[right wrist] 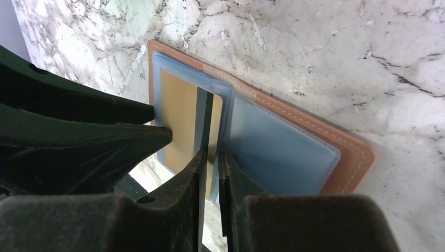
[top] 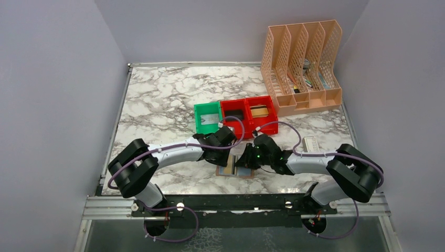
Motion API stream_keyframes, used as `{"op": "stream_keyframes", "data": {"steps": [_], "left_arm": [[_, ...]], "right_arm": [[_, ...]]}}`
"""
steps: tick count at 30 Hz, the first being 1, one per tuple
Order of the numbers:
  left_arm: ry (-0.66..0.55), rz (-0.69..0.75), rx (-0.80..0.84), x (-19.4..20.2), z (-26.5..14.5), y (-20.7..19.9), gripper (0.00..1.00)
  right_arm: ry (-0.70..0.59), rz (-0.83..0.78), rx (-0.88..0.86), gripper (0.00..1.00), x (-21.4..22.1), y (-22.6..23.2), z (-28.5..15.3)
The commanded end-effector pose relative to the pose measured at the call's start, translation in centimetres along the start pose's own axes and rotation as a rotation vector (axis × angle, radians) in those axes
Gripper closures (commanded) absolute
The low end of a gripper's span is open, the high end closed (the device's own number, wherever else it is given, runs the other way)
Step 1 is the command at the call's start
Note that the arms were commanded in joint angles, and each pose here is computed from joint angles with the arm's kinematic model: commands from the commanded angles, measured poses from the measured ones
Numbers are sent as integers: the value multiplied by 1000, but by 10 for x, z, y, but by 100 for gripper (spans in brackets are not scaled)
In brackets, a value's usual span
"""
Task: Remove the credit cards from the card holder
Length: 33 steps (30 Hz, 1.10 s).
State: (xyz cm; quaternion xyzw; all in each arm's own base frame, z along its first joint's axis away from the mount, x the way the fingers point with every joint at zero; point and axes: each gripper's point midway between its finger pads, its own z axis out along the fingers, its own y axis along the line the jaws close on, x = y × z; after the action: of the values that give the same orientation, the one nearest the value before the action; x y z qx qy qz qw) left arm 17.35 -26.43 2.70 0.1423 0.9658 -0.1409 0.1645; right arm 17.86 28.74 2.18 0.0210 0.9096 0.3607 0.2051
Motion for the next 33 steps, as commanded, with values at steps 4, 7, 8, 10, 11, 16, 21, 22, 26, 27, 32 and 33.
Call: {"op": "stream_keyframes", "data": {"steps": [4, 7, 8, 10, 11, 16, 21, 22, 26, 27, 32, 33], "left_arm": [[37, 10, -88, 11, 5, 17, 71], [41, 19, -88, 12, 5, 16, 71], [42, 20, -87, 12, 6, 15, 71], [39, 17, -84, 11, 5, 14, 71], [38, 17, -84, 11, 5, 14, 71], [36, 12, -85, 12, 4, 14, 72], [38, 12, -87, 13, 5, 14, 72], [39, 12, -88, 13, 5, 15, 72], [45, 15, -92, 15, 6, 16, 72], [48, 12, -96, 17, 6, 18, 72], [47, 6, -101, 18, 7, 19, 72], [46, 6, -101, 18, 7, 19, 72]], "right_arm": [[5, 3, 36, 75, -9, -7, -7], [34, 2, 25, 74, -8, -3, -3], [45, 1, 21, 74, -6, -2, -2], [73, -3, 9, 74, -2, 0, 3], [85, -2, 9, 74, -1, -1, 5], [100, 9, 45, 77, 6, -15, 10], [96, -15, 87, 83, 6, -24, 11], [94, -16, 87, 85, 6, -24, 10], [57, -39, 100, 92, -1, -25, 7], [17, -53, 124, 95, -10, -26, 1], [-23, -53, 146, 96, -16, -29, -8], [-25, -53, 147, 97, -16, -29, -9]]}}
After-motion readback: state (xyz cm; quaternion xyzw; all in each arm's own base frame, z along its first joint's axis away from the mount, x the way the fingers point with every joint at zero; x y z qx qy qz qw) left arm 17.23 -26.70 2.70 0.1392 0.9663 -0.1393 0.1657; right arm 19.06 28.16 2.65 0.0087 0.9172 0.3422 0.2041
